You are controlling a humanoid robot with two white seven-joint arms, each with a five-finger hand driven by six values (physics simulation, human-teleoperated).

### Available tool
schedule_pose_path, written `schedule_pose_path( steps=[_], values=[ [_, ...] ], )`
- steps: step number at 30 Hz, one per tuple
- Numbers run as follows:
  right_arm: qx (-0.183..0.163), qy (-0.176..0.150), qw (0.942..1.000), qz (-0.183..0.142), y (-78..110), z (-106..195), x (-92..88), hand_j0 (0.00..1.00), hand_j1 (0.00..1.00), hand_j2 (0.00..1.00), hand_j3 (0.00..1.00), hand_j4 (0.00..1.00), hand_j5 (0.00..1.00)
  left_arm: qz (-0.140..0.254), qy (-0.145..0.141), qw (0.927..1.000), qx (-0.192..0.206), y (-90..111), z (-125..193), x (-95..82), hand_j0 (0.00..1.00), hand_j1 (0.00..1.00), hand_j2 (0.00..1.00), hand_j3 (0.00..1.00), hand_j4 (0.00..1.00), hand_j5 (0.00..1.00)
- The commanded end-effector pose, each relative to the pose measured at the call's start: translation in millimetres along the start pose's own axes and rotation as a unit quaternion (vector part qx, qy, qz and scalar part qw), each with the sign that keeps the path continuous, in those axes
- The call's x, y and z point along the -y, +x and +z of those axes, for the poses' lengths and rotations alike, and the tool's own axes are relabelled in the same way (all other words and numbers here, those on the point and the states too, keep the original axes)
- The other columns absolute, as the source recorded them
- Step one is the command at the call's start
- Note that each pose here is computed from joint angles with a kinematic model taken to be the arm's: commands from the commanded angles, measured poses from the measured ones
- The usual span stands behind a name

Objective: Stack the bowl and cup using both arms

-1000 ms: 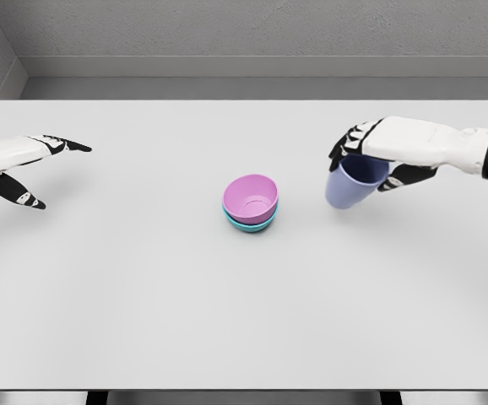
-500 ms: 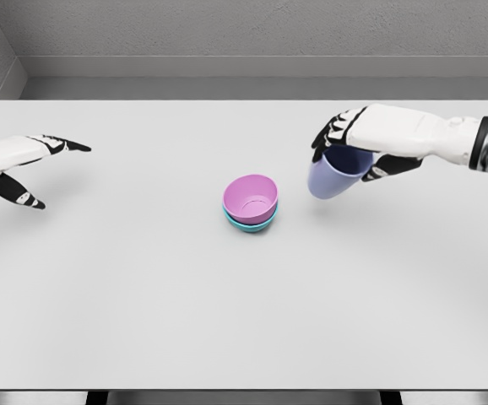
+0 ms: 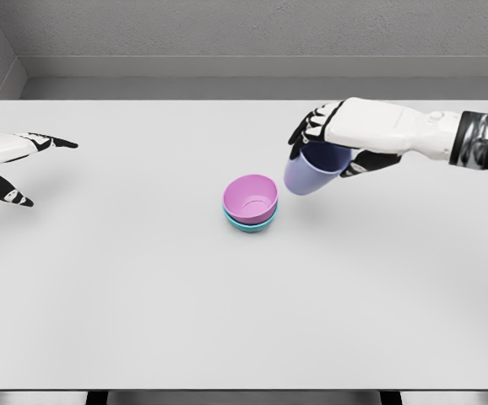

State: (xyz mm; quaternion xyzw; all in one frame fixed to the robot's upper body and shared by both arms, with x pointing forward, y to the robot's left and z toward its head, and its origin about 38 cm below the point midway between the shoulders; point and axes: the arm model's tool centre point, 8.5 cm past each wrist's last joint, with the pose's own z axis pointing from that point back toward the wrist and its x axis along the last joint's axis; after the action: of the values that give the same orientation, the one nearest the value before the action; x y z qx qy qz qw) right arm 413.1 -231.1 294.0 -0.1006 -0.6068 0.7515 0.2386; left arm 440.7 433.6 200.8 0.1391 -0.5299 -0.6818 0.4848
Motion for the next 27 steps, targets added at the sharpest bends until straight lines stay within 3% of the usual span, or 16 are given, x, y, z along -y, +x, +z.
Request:
schedule_pose_path(
  steps=[1, 4, 14, 27],
  values=[
    [0.006, -0.005, 1.0, -0.002, 2.4, -3.7, 1.2, 0.63, 0.63, 0.63, 0.63, 0.63, 0.63, 0.003, 0.002, 1.0, -0.001, -0.7, 1.1, -0.8, 1.0, 1.0, 1.0, 1.0, 1.0, 1.0],
    [0.018, -0.008, 0.9998, 0.009, 12.3, -5.7, 6.3, 0.63, 0.63, 0.63, 0.63, 0.63, 0.63, 0.003, 0.002, 1.0, 0.0, -0.4, 0.5, -0.6, 1.0, 1.0, 1.0, 1.0, 1.0, 1.0],
    [0.035, -0.016, 0.9991, 0.016, 19.9, -21.5, 16.6, 0.63, 0.63, 0.63, 0.63, 0.63, 0.63, 0.003, 0.002, 1.0, -0.001, -0.8, 1.1, -0.1, 1.0, 1.0, 1.0, 1.0, 1.0, 1.0],
    [0.053, -0.005, 0.9985, 0.014, 24.4, -43.9, 14.3, 0.63, 0.63, 0.63, 0.63, 0.63, 0.63, 0.004, 0.002, 1.0, 0.0, -0.5, 0.5, 0.1, 1.0, 1.0, 1.0, 1.0, 1.0, 1.0]
  ],
)
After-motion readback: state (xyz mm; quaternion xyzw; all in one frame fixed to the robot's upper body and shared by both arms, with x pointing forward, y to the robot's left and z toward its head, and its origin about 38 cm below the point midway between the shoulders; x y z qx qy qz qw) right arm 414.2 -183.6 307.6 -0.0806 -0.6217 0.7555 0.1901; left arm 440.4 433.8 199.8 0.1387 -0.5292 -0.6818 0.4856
